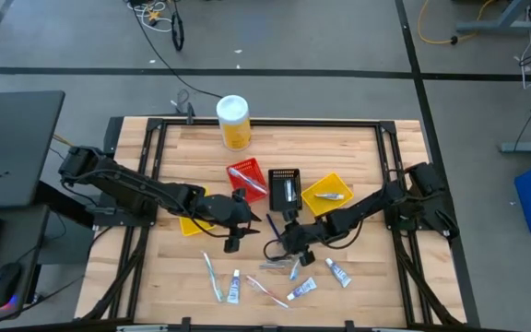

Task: Pick & Place Travel size toiletries
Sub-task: Put the blue razor into the left yellow bin

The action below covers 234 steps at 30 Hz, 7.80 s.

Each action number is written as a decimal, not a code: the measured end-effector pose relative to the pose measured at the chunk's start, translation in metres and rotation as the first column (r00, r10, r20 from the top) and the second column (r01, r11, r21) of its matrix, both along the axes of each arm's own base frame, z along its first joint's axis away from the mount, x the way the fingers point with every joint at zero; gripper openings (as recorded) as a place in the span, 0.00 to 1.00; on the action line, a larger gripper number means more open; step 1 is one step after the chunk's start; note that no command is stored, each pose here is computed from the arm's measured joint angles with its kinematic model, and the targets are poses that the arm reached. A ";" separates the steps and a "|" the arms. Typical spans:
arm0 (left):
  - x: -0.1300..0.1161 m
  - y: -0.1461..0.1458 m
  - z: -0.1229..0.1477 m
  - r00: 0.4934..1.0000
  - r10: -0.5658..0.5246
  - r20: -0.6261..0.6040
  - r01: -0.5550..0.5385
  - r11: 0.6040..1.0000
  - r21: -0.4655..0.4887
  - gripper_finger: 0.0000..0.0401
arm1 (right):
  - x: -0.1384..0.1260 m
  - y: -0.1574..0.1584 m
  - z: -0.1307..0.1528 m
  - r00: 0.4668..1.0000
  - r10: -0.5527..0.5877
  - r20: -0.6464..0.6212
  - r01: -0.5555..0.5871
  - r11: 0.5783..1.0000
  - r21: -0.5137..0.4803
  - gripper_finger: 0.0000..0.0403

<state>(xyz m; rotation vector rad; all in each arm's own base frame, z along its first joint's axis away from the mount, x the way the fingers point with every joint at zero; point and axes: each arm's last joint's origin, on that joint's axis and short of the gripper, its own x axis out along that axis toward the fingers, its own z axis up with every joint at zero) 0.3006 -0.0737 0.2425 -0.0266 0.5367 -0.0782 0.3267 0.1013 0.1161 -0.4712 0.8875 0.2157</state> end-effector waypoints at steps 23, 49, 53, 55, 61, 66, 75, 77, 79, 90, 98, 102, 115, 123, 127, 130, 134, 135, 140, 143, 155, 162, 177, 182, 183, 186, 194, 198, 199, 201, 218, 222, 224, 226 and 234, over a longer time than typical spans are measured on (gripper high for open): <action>0.000 0.000 0.000 1.000 0.001 -0.002 -0.001 1.000 0.000 0.41 | 0.002 -0.003 0.005 1.000 0.000 0.023 0.000 1.000 0.014 0.21; -0.001 -0.002 -0.039 0.947 -0.136 -0.290 0.286 0.769 0.571 0.56 | 0.010 0.020 0.024 0.963 0.109 0.248 -0.115 0.993 0.011 0.21; 0.009 -0.010 -0.054 0.940 -0.171 -0.295 0.324 0.716 0.618 0.61 | 0.011 0.020 0.025 0.961 0.109 0.255 -0.115 0.993 0.012 0.21; 0.012 -0.013 -0.060 0.937 -0.180 -0.299 0.335 0.705 0.625 0.63 | 0.011 0.020 0.025 0.960 0.108 0.258 -0.115 0.993 0.012 0.21; 0.016 -0.018 -0.072 0.942 -0.135 -0.307 0.314 0.673 0.670 0.63 | 0.012 0.020 0.026 0.955 0.114 0.274 -0.120 0.993 0.007 0.21; 0.019 -0.019 -0.075 0.937 -0.155 -0.314 0.339 0.624 0.704 0.62 | 0.014 0.019 0.029 0.943 0.129 0.308 -0.133 0.991 -0.008 0.21; 0.019 -0.023 -0.073 0.932 -0.179 -0.316 0.361 0.544 0.757 0.52 | 0.015 0.019 0.030 0.940 0.130 0.314 -0.133 0.991 -0.010 0.21; 0.019 -0.024 -0.073 0.925 -0.201 -0.323 0.379 0.538 0.753 0.47 | 0.015 0.019 0.030 0.940 0.130 0.314 -0.134 0.991 -0.010 0.21; 0.019 -0.024 -0.073 0.922 -0.209 -0.325 0.386 0.536 0.751 0.42 | 0.015 0.019 0.030 0.941 0.130 0.313 -0.133 0.991 -0.011 0.21; 0.018 -0.025 -0.074 0.908 -0.248 -0.339 0.420 0.540 0.730 0.20 | 0.015 0.019 0.030 0.939 0.151 0.310 -0.149 0.988 -0.032 0.21; 0.016 -0.024 -0.077 0.881 -0.266 -0.391 0.473 0.477 0.740 0.16 | 0.015 0.018 0.030 0.939 0.142 0.314 -0.137 0.990 -0.040 0.21; 0.016 -0.024 -0.077 0.881 -0.265 -0.393 0.474 0.477 0.740 0.16 | 0.015 0.018 0.030 0.939 0.142 0.313 -0.136 0.990 -0.040 0.22; 0.016 -0.024 -0.076 0.897 -0.239 -0.371 0.440 0.528 0.726 0.16 | 0.015 0.016 0.029 0.944 0.104 0.312 -0.086 0.994 -0.071 0.38; 0.016 -0.021 -0.075 0.930 -0.132 -0.342 0.355 0.553 0.753 0.16 | 0.012 0.015 0.026 0.959 -0.005 0.282 0.013 1.000 -0.025 0.46; 0.016 -0.023 -0.075 0.927 -0.148 -0.343 0.365 0.564 0.741 0.16 | 0.009 0.018 0.024 0.960 -0.050 0.275 0.065 0.997 -0.046 0.49; 0.015 -0.025 -0.075 0.930 -0.140 -0.341 0.358 0.564 0.744 0.14 | 0.008 0.019 0.024 0.959 -0.066 0.277 0.085 0.995 -0.060 0.51; 0.013 -0.026 -0.073 0.937 -0.124 -0.326 0.333 0.595 0.731 0.12 | 0.007 0.019 0.024 0.958 -0.077 0.275 0.097 0.993 -0.062 0.53; 0.012 -0.027 -0.073 0.935 -0.123 -0.331 0.336 0.596 0.729 0.12 | 0.007 0.019 0.023 0.958 -0.083 0.273 0.102 0.993 -0.057 0.53; 0.009 -0.028 -0.073 0.935 -0.108 -0.339 0.329 0.625 0.708 0.13 | 0.005 0.018 0.023 0.945 -0.152 0.289 0.187 0.977 -0.098 0.55; 0.006 -0.028 -0.076 0.924 -0.105 -0.368 0.347 0.632 0.693 0.12 | 0.004 0.019 0.024 0.930 -0.186 0.316 0.240 0.961 -0.141 0.56; 0.004 -0.026 -0.077 0.929 -0.050 -0.368 0.309 0.655 0.690 0.12 | -0.007 0.033 0.033 0.905 -0.223 0.362 0.301 0.938 -0.173 0.41; 0.006 -0.027 -0.076 0.938 -0.054 -0.342 0.290 0.660 0.693 0.12 | -0.005 0.029 0.035 0.916 -0.213 0.340 0.266 0.957 -0.117 0.14; 0.009 -0.026 -0.074 0.948 -0.054 -0.314 0.268 0.668 0.694 0.11 | 0.001 0.019 0.037 0.896 -0.267 0.354 0.307 0.950 -0.062 0.01; 0.009 -0.026 -0.074 0.949 -0.042 -0.311 0.254 0.685 0.683 0.11 | -0.001 0.021 0.037 0.887 -0.277 0.368 0.329 0.940 -0.086 0.01; 0.009 -0.026 -0.074 0.949 -0.042 -0.312 0.255 0.684 0.683 0.11 | -0.002 0.021 0.038 0.888 -0.275 0.369 0.327 0.941 -0.084 0.01; 0.008 -0.026 -0.075 0.948 -0.037 -0.316 0.257 0.677 0.690 0.11 | -0.002 0.024 0.039 0.884 -0.285 0.371 0.326 0.944 -0.053 0.01; 0.009 -0.023 -0.075 0.949 -0.018 -0.314 0.242 0.680 0.692 0.11 | -0.002 0.024 0.038 0.900 -0.269 0.343 0.287 0.958 -0.004 0.01; 0.009 -0.023 -0.075 0.949 -0.019 -0.316 0.244 0.679 0.692 0.11 | -0.001 0.024 0.038 0.906 -0.261 0.334 0.274 0.962 0.009 0.01; 0.009 -0.023 -0.075 0.949 -0.019 -0.316 0.244 0.679 0.692 0.11 | -0.001 0.024 0.038 0.906 -0.261 0.333 0.273 0.962 0.012 0.01; 0.009 -0.022 -0.075 0.949 -0.017 -0.315 0.242 0.680 0.692 0.11 | -0.001 0.024 0.038 0.906 -0.261 0.333 0.273 0.962 0.012 0.01; 0.011 -0.023 -0.073 0.956 -0.018 -0.292 0.224 0.687 0.691 0.11 | -0.001 0.024 0.038 0.908 -0.258 0.330 0.269 0.963 0.014 0.01; 0.010 -0.022 -0.074 0.953 -0.014 -0.303 0.230 0.686 0.691 0.11 | -0.001 0.023 0.038 0.908 -0.254 0.332 0.271 0.963 -0.005 0.01; 0.010 -0.022 -0.074 0.951 -0.013 -0.308 0.233 0.684 0.691 0.11 | -0.001 0.023 0.038 0.909 -0.250 0.333 0.268 0.963 -0.010 0.01; 0.010 -0.022 -0.074 0.951 -0.012 -0.309 0.232 0.686 0.689 0.11 | -0.002 0.023 0.038 0.910 -0.249 0.331 0.268 0.963 -0.012 0.01; 0.010 -0.022 -0.074 0.949 -0.013 -0.314 0.238 0.682 0.691 0.11 | -0.004 0.021 0.045 0.910 -0.246 0.334 0.268 0.963 -0.020 0.01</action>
